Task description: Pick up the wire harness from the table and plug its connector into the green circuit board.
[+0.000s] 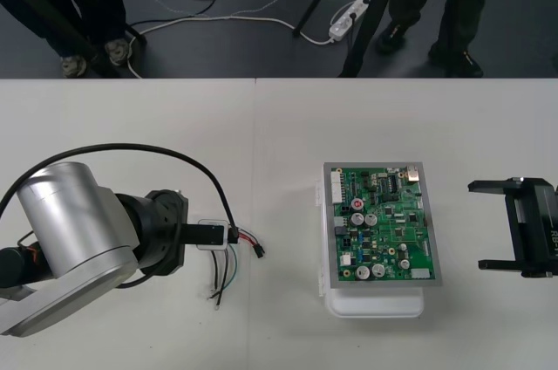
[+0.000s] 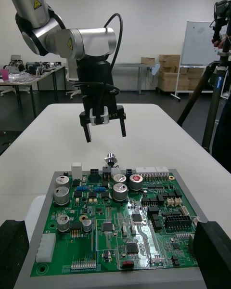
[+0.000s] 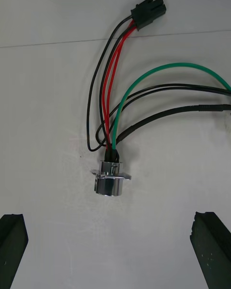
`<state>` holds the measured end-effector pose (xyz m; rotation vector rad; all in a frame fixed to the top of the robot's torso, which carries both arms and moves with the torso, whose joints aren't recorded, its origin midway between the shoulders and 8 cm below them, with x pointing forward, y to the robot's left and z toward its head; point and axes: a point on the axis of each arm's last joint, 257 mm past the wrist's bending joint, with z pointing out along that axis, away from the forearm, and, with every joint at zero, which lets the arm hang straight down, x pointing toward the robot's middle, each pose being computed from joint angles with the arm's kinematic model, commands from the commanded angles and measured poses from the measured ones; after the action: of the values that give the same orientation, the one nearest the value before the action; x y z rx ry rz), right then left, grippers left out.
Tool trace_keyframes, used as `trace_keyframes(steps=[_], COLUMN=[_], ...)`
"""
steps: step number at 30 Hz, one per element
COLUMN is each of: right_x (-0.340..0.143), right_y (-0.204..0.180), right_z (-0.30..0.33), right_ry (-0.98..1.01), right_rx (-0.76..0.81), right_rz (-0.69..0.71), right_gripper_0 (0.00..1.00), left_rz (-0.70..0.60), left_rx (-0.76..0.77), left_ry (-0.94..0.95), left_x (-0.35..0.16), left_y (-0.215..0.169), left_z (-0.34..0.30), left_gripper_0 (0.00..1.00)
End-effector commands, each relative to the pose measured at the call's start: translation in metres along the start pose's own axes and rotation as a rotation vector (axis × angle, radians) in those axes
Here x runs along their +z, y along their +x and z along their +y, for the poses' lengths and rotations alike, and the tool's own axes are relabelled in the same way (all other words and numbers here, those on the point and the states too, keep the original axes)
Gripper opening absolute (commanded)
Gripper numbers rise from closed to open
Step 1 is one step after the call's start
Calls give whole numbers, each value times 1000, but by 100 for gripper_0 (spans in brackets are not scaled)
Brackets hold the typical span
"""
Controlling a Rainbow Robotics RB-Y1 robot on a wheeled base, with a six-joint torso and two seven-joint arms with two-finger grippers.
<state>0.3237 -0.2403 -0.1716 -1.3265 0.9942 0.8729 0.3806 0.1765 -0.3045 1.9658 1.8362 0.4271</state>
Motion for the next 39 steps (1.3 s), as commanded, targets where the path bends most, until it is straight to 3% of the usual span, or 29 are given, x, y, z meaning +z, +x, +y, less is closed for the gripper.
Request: trace_keyframes(steps=[1, 39], right_x=[14, 10], right_y=[-6, -11], right_z=[-6, -2], right_ry=[-2, -14], right_rx=[-65, -37], right_rz=[-39, -68], right_gripper_0=[100, 100], left_rz=[29, 189], left_rx=[-8, -98], left_ry=[21, 146], left_x=[-2, 47], left_y=[-13, 1], left_z=[8, 12], left_gripper_0=[100, 100])
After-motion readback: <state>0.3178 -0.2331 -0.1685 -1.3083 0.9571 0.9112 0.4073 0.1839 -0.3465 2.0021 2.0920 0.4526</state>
